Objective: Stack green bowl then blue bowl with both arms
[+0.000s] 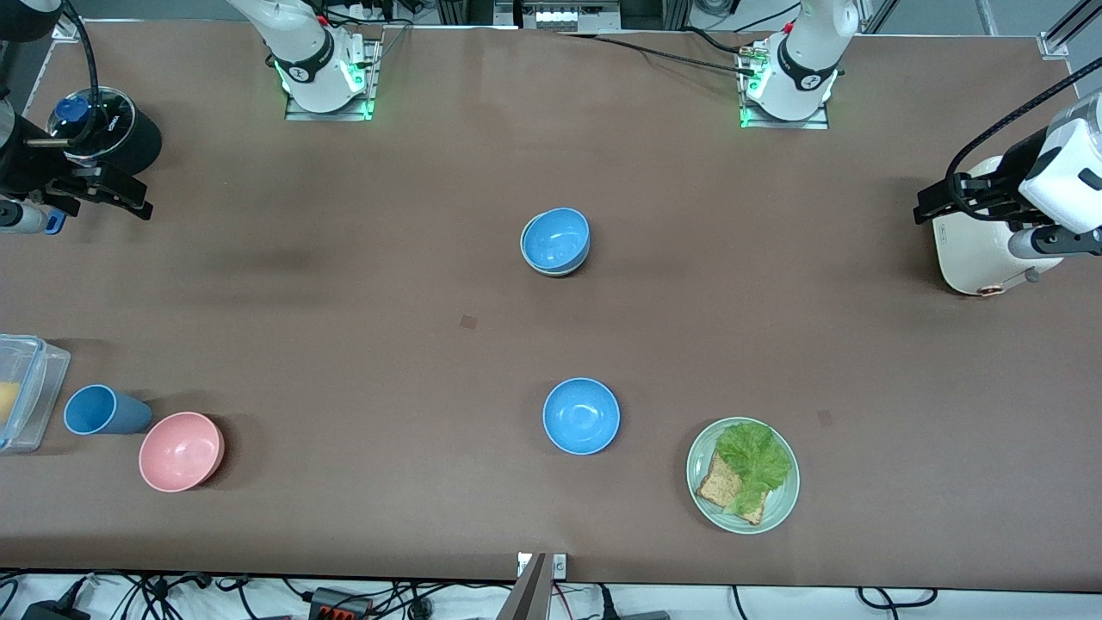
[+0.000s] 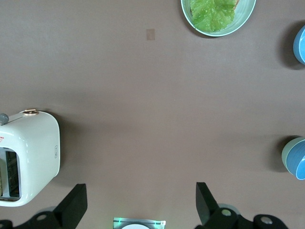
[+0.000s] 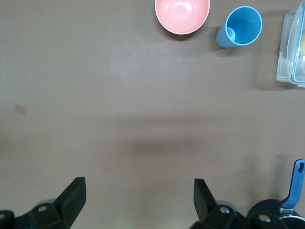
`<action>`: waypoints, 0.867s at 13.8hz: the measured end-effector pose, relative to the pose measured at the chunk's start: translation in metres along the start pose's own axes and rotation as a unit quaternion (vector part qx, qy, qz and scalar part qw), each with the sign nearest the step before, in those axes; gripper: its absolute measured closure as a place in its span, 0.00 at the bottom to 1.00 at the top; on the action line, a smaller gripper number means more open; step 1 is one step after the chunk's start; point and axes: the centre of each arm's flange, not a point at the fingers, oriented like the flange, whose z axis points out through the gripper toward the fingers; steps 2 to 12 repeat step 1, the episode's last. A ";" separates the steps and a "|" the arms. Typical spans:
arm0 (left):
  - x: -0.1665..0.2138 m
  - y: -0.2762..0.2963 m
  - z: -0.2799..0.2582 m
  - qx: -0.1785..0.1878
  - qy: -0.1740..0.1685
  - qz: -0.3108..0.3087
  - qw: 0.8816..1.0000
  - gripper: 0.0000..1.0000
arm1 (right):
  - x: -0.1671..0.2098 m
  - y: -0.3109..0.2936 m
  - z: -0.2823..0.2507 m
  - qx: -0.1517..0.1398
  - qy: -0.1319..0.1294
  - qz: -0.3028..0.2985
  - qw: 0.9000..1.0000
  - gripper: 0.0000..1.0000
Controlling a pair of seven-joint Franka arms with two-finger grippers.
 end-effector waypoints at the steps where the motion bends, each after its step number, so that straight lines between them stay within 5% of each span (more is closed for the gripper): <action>1: 0.000 0.000 0.000 0.000 0.000 0.000 1.000 0.00 | 0.000 0.000 0.000 0.000 0.000 0.000 1.000 0.00; 12: 0.000 0.000 0.000 0.000 0.000 0.000 1.000 0.00 | 0.000 0.000 0.000 0.000 0.000 0.000 1.000 0.00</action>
